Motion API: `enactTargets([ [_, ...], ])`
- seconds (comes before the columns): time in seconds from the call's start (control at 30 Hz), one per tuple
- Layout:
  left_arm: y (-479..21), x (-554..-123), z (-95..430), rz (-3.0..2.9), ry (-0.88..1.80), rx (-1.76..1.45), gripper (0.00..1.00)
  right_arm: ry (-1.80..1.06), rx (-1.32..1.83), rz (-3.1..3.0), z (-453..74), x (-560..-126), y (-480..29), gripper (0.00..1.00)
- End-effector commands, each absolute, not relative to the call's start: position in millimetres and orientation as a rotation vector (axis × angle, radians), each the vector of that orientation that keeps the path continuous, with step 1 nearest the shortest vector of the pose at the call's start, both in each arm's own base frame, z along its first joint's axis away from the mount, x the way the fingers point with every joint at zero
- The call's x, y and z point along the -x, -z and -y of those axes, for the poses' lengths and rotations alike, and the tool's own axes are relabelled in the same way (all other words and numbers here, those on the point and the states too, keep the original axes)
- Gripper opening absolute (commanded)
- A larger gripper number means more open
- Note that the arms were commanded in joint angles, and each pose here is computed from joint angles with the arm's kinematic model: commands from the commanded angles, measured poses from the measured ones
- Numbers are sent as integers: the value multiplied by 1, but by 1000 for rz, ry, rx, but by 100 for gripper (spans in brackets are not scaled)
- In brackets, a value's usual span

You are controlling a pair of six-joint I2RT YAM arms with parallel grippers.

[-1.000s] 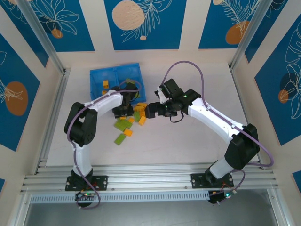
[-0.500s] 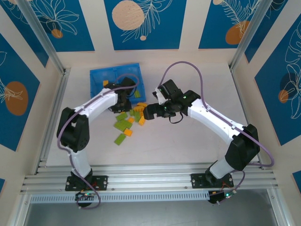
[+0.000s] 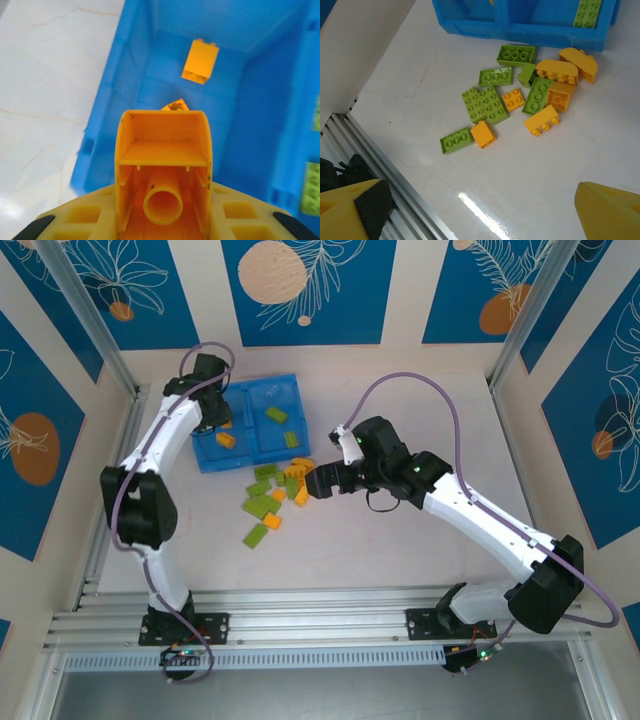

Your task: Sort the legos into containers by color

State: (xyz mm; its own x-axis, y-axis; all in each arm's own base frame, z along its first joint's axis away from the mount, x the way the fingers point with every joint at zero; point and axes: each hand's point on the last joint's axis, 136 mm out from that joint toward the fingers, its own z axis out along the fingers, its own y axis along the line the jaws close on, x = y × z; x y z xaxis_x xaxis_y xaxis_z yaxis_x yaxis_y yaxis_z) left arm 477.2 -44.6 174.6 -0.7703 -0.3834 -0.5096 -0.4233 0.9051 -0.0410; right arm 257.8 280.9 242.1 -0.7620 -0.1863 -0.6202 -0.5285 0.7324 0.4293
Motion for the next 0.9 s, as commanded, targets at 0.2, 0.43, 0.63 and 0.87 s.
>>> enactTargets([
  [0.2, -118, -510, 60, -2664, -16, 633, 46, -736, 501, -2389, -260, -252, -243, 96],
  [0.43, -142, -503, 59, -2614, 9, 620, 51, -718, 493, -2405, -262, -259, -241, 96],
  [0.63, -247, -467, 65, -2443, 142, 508, 51, -730, 531, -2431, -282, -265, -233, 96],
  [0.87, -331, -366, 79, -2329, 70, -49, 52, -630, 713, -2542, -331, -251, -198, 95],
])
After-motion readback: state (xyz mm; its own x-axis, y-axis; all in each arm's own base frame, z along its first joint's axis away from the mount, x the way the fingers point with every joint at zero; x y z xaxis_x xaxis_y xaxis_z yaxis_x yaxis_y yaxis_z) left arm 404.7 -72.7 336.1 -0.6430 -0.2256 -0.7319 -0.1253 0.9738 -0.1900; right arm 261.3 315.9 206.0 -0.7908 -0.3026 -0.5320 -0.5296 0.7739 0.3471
